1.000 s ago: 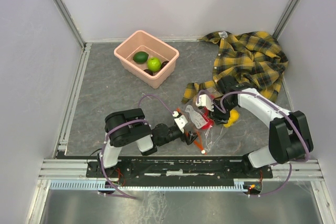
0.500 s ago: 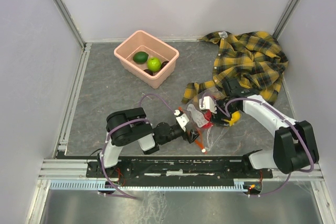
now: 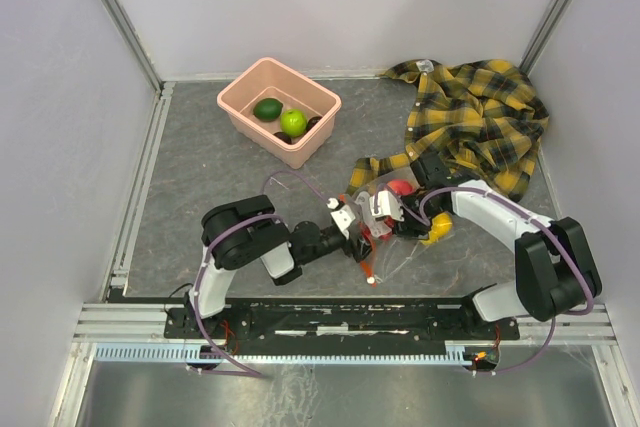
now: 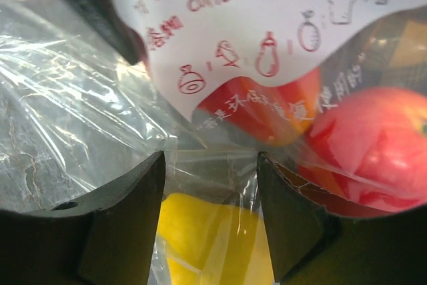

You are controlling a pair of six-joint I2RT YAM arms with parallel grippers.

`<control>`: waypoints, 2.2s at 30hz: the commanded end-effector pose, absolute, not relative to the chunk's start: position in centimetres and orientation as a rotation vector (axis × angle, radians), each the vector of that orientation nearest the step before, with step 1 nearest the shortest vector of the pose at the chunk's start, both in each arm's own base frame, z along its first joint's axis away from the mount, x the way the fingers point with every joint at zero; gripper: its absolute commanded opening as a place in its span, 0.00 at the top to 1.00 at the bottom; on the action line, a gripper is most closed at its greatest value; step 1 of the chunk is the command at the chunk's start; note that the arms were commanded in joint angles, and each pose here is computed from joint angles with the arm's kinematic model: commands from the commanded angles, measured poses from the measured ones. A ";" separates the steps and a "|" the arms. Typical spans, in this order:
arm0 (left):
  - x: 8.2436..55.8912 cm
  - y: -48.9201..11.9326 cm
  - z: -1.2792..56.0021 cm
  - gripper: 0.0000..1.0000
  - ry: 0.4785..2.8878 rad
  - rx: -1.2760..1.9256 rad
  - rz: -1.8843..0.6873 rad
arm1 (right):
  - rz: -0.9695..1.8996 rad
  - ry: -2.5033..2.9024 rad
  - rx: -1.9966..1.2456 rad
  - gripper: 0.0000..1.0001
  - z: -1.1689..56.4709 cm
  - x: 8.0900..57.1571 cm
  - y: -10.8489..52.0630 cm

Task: Open the zip-top bag and remove the fake food
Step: Pick up the fake fruit from the zipper food storage bag.

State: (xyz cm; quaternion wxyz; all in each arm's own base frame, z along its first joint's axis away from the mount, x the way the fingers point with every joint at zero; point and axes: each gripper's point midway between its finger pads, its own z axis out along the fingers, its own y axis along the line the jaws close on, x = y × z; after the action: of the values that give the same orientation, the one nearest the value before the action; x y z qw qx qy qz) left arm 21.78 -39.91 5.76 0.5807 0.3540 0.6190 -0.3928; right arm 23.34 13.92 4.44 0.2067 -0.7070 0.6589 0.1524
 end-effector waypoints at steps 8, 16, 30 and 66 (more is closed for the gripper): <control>22.1 -40.3 6.0 0.14 1.433 0.889 -0.920 | 0.549 1.777 -1.969 0.46 5.2 22.3 15.8; 23.5 -39.4 4.6 0.13 1.549 0.840 -0.801 | 0.584 1.806 -1.971 0.50 5.0 22.0 16.1; 24.2 -40.5 7.7 0.05 1.533 0.680 -0.824 | 0.653 1.807 -1.979 0.54 5.0 21.2 16.7; 21.2 -37.0 8.2 0.56 1.566 0.747 -0.843 | 0.642 1.867 -1.884 0.57 6.2 22.3 16.1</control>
State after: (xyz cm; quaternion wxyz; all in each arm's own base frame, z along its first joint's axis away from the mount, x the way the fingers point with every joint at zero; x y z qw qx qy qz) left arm 22.06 -37.17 5.80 0.5616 0.3242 0.6842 -0.3338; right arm 21.44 15.51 4.58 0.1787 -0.6777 0.6763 0.2269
